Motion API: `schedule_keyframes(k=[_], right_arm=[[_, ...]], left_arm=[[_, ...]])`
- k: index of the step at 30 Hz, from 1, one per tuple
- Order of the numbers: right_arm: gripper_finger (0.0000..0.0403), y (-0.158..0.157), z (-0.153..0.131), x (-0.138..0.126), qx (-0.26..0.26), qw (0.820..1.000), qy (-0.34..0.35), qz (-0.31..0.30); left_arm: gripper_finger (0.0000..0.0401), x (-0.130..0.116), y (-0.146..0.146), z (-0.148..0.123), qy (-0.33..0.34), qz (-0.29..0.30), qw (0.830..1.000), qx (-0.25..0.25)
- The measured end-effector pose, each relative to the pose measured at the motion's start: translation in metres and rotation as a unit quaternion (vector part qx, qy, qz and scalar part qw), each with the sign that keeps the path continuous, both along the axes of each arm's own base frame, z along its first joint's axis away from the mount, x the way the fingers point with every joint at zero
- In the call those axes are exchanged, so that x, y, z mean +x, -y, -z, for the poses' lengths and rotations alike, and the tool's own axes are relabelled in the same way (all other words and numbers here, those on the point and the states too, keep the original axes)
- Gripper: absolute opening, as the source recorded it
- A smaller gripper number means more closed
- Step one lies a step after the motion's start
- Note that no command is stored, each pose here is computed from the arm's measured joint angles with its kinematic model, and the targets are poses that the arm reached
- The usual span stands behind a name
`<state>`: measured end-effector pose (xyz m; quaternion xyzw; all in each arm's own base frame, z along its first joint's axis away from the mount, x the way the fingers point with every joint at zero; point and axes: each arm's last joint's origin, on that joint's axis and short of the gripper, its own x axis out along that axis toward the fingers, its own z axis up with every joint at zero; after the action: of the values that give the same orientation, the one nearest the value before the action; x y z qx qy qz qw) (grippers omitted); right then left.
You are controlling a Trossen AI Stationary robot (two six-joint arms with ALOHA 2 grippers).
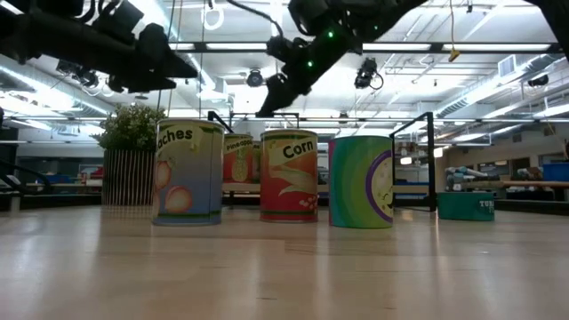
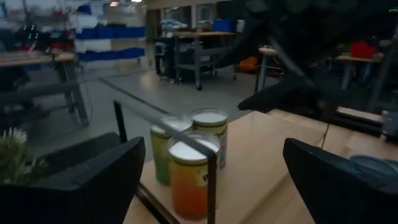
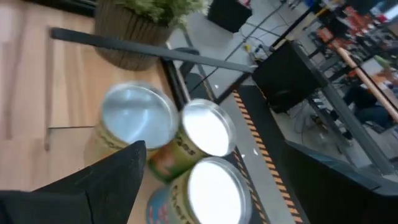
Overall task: Pick and place cans onto a shelf
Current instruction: Adjust the canned pineapple on the shelf
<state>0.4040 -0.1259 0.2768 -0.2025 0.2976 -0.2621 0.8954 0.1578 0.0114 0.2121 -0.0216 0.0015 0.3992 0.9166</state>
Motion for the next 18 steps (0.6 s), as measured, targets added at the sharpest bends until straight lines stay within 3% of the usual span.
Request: schedule_keyframes(k=[6,10,18], right_arm=[[0.0377,-0.005,-0.004,0.003,0.063,0.995,0.015,-0.072],[0.0374,-0.006,-0.005,0.003,0.092,0.993,0.036,-0.062],[0.0373,-0.002,-0.046,0.026,0.089,0.993,0.035,-0.070]], left_arm=[[0.0387,-0.001,-0.009,0.004,0.013,-0.031,0.999,-0.030],[0.0387,-0.001,-0.013,0.006,0.016,-0.034,0.998,-0.045],[0.0387,-0.002,-0.019,0.007,0.014,-0.035,0.998,-0.048]])
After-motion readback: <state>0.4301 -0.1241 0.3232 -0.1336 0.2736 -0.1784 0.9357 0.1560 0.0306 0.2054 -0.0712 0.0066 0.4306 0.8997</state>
